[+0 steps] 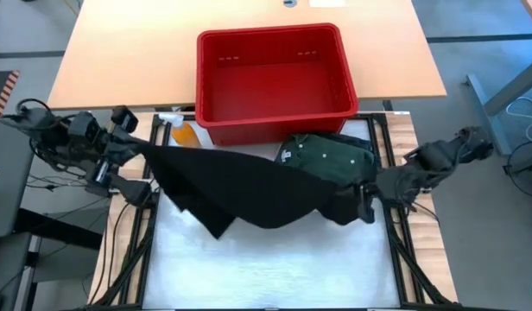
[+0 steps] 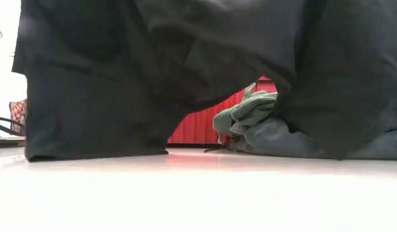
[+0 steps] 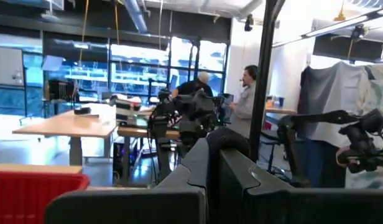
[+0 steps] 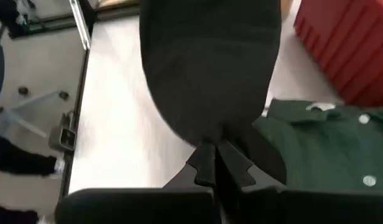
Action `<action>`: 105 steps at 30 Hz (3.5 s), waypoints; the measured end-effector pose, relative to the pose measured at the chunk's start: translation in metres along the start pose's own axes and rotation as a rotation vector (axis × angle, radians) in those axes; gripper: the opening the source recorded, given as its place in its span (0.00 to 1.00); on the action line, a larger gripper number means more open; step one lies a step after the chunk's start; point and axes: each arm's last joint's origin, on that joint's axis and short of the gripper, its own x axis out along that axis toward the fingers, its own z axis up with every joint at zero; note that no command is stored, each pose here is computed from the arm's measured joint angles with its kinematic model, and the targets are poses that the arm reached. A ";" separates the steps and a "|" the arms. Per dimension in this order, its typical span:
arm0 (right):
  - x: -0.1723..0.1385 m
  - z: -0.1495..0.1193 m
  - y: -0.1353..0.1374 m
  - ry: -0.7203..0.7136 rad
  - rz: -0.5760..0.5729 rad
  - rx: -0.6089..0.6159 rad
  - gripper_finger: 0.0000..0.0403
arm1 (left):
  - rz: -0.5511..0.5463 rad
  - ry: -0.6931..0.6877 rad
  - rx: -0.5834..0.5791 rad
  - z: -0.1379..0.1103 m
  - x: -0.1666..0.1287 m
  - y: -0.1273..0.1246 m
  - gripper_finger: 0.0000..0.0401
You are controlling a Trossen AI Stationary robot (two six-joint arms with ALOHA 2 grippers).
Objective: Fold laundry
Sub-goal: Fold the black shirt
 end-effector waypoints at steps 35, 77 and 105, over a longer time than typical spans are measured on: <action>0.168 -0.142 0.157 0.960 0.500 0.444 0.29 | -0.180 1.352 -0.842 -0.337 -0.035 -0.055 0.00; 0.195 -0.161 0.133 0.553 0.099 0.240 0.21 | 0.021 1.282 -0.785 -0.341 -0.040 -0.052 0.00; 0.070 -0.019 -0.045 0.178 -0.591 0.460 0.26 | -0.050 1.303 -0.735 -0.339 -0.048 -0.061 0.00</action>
